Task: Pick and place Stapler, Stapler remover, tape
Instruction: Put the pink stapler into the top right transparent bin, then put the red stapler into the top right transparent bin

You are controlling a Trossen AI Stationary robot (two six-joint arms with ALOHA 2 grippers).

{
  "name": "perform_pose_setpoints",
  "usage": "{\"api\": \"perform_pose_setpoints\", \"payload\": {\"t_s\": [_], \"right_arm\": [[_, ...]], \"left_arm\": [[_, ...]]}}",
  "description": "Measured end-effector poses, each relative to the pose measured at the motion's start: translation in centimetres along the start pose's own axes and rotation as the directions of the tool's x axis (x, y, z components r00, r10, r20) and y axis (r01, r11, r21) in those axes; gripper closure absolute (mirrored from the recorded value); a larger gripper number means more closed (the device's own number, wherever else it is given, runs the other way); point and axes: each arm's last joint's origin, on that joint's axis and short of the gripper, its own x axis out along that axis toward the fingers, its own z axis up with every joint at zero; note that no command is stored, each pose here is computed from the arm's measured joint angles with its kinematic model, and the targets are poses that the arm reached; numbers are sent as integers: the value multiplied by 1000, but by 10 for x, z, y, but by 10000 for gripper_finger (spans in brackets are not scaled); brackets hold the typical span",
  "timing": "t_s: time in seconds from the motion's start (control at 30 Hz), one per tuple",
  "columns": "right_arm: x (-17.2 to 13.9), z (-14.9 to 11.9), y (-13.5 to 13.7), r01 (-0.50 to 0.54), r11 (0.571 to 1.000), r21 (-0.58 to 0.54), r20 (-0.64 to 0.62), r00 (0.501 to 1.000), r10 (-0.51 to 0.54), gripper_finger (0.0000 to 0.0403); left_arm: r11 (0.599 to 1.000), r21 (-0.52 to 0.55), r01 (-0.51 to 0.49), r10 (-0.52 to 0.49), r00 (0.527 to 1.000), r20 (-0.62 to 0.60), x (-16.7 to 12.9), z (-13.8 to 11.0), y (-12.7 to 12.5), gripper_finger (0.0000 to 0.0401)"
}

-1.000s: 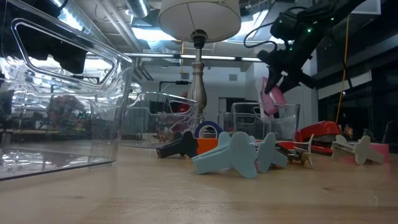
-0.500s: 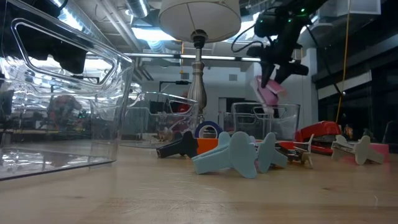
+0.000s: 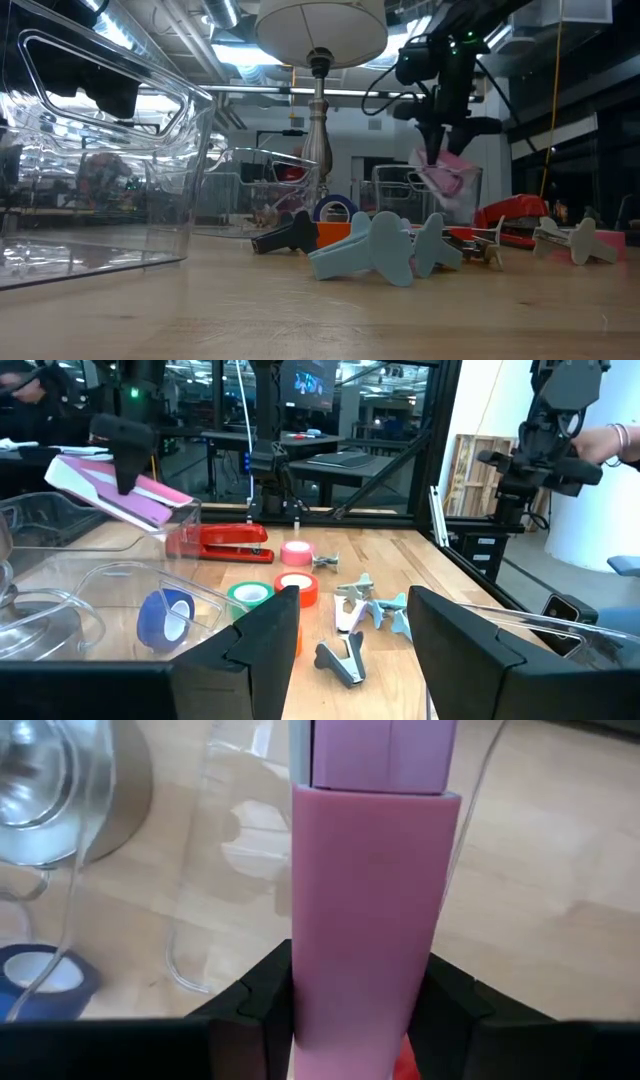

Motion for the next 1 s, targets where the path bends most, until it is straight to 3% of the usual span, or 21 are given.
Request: {"api": "perform_pose_setpoints", "payload": {"t_s": [0.2,0.5,1.0], "right_arm": [[16,1,4,28,999,40,-42,999,-26,251],[44,-1,16,71,997,-26,-104,992,-74,246],[47,4,16,78,996,-42,-59,995,-81,219]], "left_arm": [[1000,0,0,0,1000,-1,0,0,0,216],[1000,0,0,0,1000,-1,0,0,0,216],[1000,0,0,0,1000,0,0,0,0,216]]}}
